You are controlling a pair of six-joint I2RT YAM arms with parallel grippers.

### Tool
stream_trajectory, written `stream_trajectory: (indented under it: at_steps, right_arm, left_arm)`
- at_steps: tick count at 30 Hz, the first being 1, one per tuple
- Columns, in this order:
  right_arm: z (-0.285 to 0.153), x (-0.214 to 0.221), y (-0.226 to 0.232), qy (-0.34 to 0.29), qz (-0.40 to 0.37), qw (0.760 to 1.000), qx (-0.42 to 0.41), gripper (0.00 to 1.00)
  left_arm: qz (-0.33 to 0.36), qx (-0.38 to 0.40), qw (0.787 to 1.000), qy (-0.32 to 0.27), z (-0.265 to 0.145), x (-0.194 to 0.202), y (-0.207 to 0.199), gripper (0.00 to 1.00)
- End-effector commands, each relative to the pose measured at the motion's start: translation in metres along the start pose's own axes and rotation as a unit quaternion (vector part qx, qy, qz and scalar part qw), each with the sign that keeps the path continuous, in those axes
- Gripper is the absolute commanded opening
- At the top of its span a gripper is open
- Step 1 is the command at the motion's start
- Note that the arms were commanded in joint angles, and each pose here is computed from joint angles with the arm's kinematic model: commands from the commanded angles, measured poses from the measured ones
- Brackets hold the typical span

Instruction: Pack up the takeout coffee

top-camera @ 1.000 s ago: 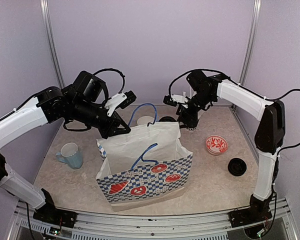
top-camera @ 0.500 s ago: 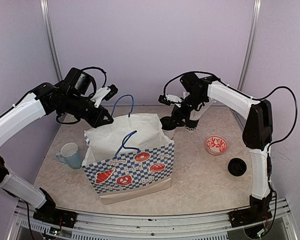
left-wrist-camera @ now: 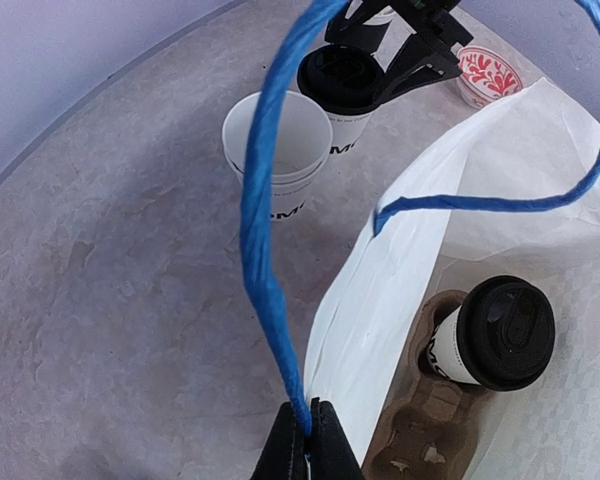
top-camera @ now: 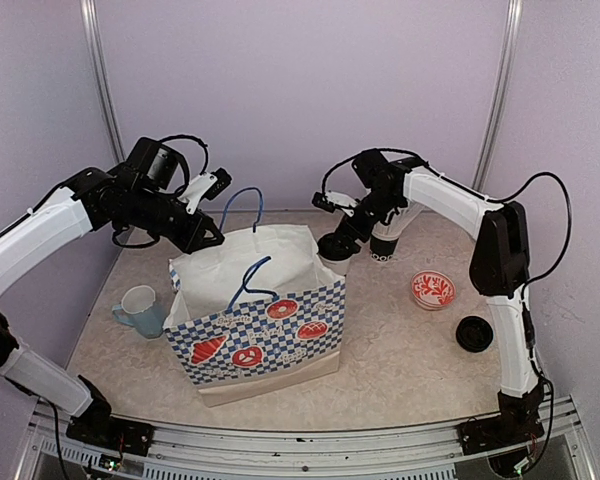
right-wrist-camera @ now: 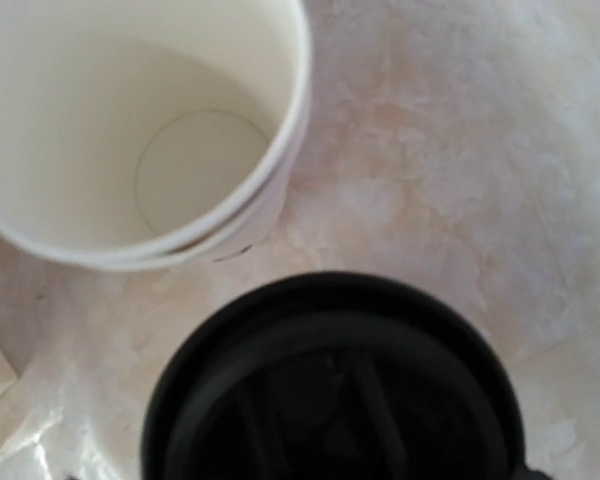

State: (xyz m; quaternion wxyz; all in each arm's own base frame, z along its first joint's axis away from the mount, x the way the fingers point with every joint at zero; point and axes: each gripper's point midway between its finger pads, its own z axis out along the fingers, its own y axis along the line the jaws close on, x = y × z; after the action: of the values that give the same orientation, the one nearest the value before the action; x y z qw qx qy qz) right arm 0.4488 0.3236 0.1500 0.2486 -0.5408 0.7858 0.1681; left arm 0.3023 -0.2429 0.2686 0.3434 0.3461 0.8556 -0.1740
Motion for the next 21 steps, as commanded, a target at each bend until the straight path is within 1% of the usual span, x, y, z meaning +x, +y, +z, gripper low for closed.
stream_trajectory:
  at_steps: [1, 6, 11, 14, 18, 21]
  right_arm:
    - [0.012, 0.001, -0.011, -0.002, 0.021, 1.000, 0.004, 0.91]
    - [0.021, 0.004, -0.014, 0.003, 0.029, 1.000, 0.006, 0.91]
    - [0.020, 0.004, -0.015, 0.004, 0.031, 0.999, 0.012, 0.82]
    - [0.006, -0.001, -0.012, -0.004, 0.027, 1.000, 0.015, 0.73]
    - [-0.023, -0.009, 0.001, -0.025, 0.015, 0.999, 0.018, 0.68]
    - [-0.047, -0.011, 0.016, -0.038, 0.000, 0.999, 0.014, 0.66]
  left_arm:
    - [0.007, 0.008, 1.000, -0.011, 0.002, -0.002, -0.001, 0.04]
    - [0.008, 0.016, 1.000, -0.014, 0.004, -0.004, -0.003, 0.04]
    - [0.012, 0.019, 1.000, -0.018, 0.005, -0.005, -0.004, 0.04]
    - [0.012, 0.022, 0.999, -0.025, 0.007, -0.007, -0.004, 0.04]
    - [0.009, 0.025, 0.999, -0.040, 0.012, -0.014, -0.004, 0.04]
    - [0.007, 0.026, 0.998, -0.059, 0.016, -0.023, -0.002, 0.04]
